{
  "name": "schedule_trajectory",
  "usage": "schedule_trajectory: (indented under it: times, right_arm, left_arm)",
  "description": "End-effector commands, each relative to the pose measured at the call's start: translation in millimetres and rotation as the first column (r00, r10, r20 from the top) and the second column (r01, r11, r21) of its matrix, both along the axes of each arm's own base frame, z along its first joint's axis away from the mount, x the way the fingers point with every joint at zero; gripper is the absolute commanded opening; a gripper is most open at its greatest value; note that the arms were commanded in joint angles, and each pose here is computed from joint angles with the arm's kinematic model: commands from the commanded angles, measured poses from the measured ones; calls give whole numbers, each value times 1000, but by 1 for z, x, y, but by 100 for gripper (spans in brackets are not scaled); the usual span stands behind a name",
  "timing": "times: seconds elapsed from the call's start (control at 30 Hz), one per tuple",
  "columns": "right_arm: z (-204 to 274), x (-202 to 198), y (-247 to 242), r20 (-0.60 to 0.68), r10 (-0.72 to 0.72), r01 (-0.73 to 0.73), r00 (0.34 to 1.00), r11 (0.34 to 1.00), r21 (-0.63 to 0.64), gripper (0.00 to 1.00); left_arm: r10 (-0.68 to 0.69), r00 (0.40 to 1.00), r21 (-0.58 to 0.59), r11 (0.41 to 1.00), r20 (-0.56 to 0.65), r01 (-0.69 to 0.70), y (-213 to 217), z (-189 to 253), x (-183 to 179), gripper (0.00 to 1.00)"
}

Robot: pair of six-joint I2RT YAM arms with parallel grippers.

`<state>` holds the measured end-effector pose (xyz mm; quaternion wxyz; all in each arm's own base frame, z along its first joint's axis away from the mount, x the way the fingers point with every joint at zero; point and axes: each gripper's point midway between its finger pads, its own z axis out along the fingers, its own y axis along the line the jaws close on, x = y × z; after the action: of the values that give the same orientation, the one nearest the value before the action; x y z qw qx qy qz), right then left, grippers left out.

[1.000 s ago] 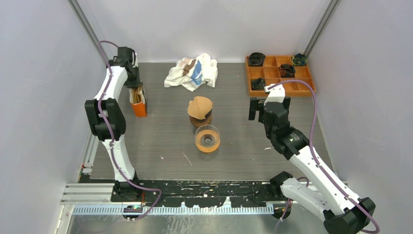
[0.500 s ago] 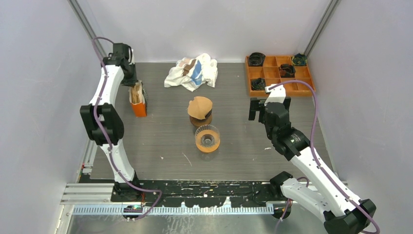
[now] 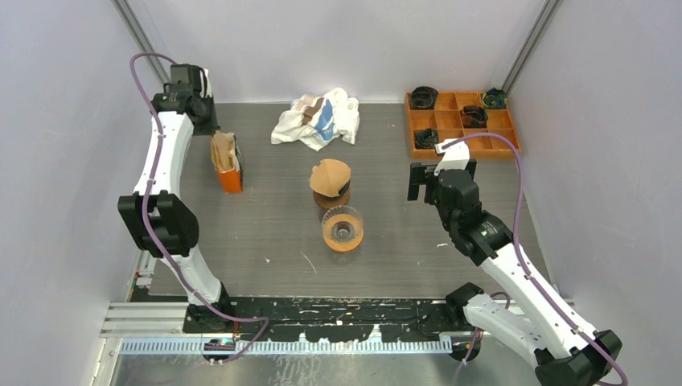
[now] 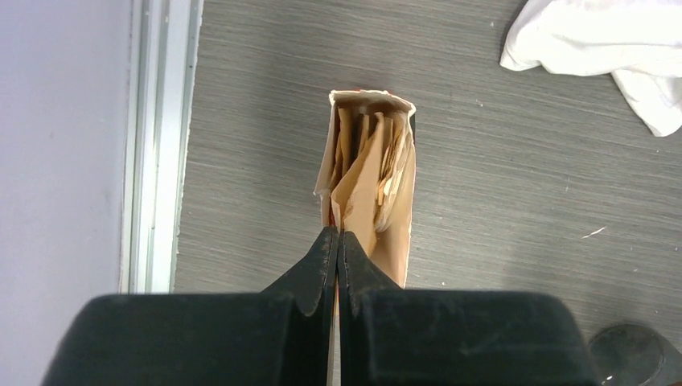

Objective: Place the coffee filter in the dripper
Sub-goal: Pick up the coffee filter from the coffee filter holder.

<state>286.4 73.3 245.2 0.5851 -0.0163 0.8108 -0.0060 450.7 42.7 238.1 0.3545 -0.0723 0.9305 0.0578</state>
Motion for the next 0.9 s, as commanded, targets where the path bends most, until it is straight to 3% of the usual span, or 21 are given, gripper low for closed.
schedule_trajectory:
  times: [0.0, 0.23, 0.6, 0.87]
  right_arm:
    - [31, 3, 4, 79, 10, -14, 997, 999, 51, 100]
    - [22, 5, 7, 54, 19, -21, 998, 999, 44, 100]
    - [18, 6, 9, 43, 25, -27, 999, 999, 41, 100]
    - [17, 6, 10, 41, 30, -32, 999, 999, 44, 100]
  left_arm:
    - [5, 1000, -41, 999, 9, -5, -4, -7, 10, 0]
    - [16, 1000, -70, 997, -9, -17, -7, -25, 23, 1]
    - [56, 998, -57, 997, 0, -55, -2, -22, 18, 20]
    - [89, 996, -47, 995, 15, -88, 2, -17, 9, 28]
